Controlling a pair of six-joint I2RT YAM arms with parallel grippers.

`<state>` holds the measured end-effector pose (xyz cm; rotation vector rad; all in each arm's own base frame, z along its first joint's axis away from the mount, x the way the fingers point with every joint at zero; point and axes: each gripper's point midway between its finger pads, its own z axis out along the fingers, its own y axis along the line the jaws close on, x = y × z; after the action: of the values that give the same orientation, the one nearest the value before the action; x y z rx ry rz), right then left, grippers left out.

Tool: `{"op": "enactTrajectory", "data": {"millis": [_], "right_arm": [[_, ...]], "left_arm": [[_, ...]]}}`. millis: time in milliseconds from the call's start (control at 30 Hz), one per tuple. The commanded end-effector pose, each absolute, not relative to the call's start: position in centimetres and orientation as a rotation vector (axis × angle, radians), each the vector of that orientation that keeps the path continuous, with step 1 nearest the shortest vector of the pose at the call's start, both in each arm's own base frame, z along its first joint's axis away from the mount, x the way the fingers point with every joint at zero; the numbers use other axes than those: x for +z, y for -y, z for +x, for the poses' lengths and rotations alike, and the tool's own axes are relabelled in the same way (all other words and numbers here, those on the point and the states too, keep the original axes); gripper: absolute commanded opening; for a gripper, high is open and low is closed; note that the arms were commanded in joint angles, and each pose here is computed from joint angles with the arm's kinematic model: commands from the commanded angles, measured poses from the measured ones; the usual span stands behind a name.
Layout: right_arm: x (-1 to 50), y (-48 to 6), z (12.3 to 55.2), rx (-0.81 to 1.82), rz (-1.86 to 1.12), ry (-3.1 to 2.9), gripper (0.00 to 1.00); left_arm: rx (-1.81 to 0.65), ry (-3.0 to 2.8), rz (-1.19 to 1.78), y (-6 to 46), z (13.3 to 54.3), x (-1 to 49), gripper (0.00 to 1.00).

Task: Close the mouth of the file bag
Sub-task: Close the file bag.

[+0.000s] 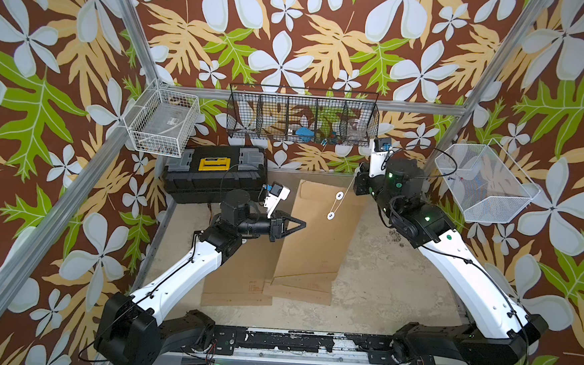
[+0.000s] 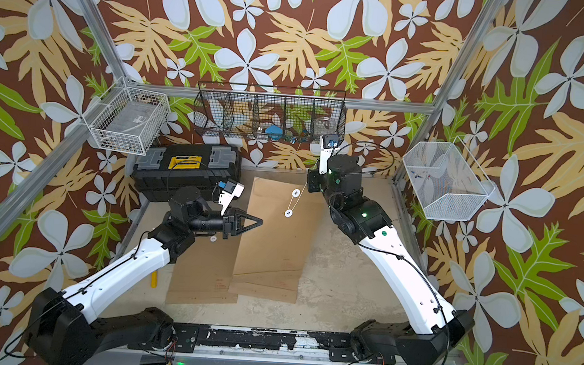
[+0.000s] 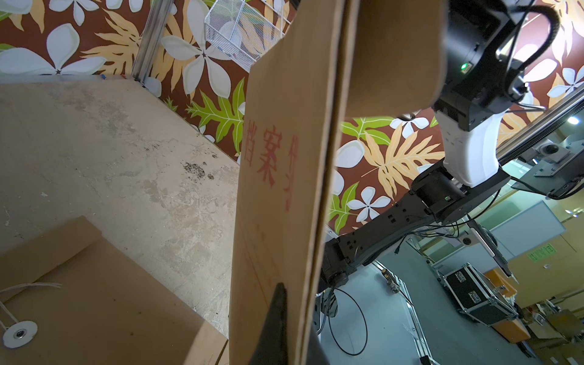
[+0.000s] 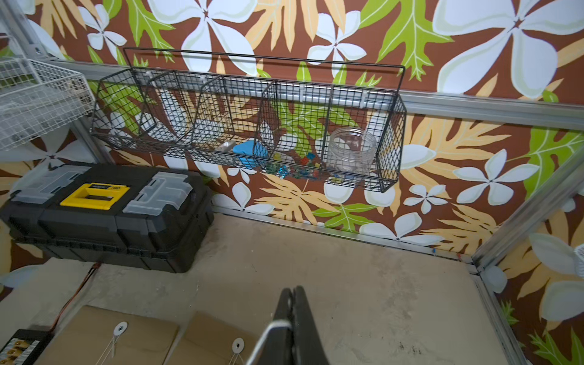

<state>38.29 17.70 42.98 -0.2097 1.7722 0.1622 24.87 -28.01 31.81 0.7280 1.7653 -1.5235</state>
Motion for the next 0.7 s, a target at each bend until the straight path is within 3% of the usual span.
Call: {"op": "enactTrajectory", "data": {"millis": [0, 667], "right_arm": [[43.9, -19.0, 38.0, 0.221, -0.214, -1.748, 0.00], [40.0, -26.9, 33.6, 0.430, -0.380, -1.834, 0.00]], "left_arm": [[-1.523, -1.752, 0.760, 28.4, 24.7, 31.8, 0.00], [-1.477, -1.736, 0.680, 28.5, 26.5, 32.5, 0.00]]}}
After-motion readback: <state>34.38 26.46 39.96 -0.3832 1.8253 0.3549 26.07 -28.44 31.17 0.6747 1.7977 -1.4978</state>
